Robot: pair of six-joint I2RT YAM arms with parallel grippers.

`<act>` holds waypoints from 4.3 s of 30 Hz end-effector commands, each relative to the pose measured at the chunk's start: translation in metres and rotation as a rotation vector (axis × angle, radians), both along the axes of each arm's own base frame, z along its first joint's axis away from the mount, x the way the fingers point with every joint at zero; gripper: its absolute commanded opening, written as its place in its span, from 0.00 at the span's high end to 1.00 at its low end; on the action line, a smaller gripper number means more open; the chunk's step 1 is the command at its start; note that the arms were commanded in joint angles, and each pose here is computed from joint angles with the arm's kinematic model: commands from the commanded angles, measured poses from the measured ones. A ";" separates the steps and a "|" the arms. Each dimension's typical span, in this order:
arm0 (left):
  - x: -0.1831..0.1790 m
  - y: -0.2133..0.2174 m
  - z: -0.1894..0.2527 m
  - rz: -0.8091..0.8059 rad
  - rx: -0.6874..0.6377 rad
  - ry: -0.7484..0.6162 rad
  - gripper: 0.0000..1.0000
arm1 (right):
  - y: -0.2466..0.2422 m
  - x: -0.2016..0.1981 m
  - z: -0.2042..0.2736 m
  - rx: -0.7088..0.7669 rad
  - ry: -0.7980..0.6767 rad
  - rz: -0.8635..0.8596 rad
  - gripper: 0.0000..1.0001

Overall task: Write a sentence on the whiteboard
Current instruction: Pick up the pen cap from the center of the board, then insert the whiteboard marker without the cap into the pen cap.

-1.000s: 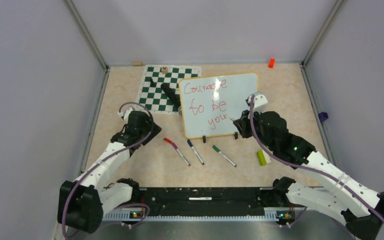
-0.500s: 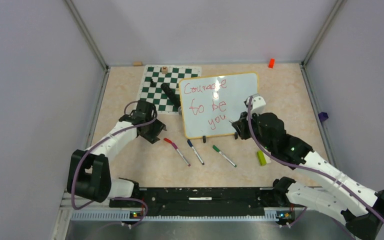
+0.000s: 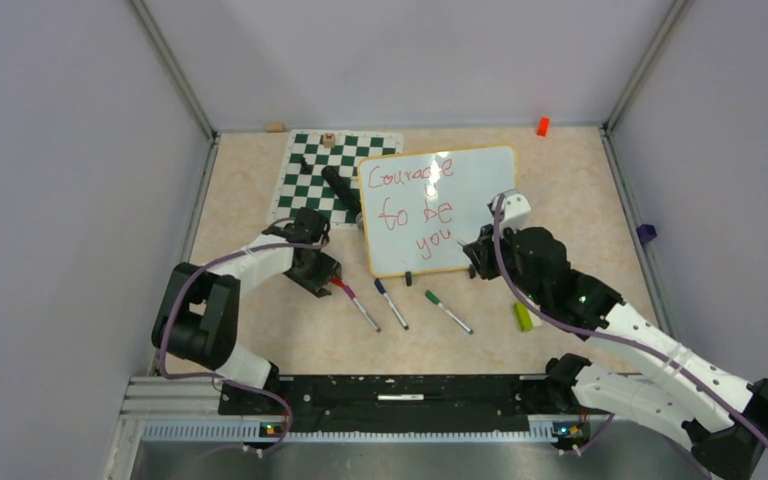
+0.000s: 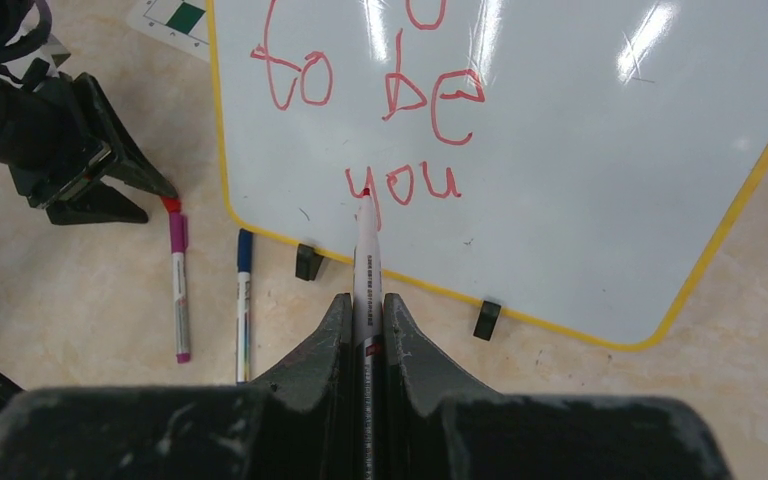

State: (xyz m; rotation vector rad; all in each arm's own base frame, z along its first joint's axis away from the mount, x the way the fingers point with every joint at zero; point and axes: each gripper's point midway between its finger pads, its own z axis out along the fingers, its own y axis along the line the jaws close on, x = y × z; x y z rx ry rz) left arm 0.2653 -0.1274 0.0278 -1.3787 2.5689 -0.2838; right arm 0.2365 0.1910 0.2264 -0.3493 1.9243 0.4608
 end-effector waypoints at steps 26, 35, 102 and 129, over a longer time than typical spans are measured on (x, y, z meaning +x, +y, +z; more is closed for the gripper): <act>0.024 -0.039 0.089 -0.085 -0.329 -0.401 1.00 | 0.050 -0.026 0.030 0.218 -0.083 0.293 1.00; 0.010 -0.056 0.113 -0.055 -0.532 -0.469 1.00 | 0.105 -0.060 -0.003 0.254 -0.169 0.403 1.00; -0.023 -0.057 0.109 -0.001 -0.643 -0.410 1.00 | 0.181 -0.041 -0.035 0.176 -0.179 0.394 1.00; -0.032 -0.089 0.126 -0.016 -0.756 -0.411 1.00 | 0.198 -0.013 -0.035 0.147 -0.238 0.301 1.00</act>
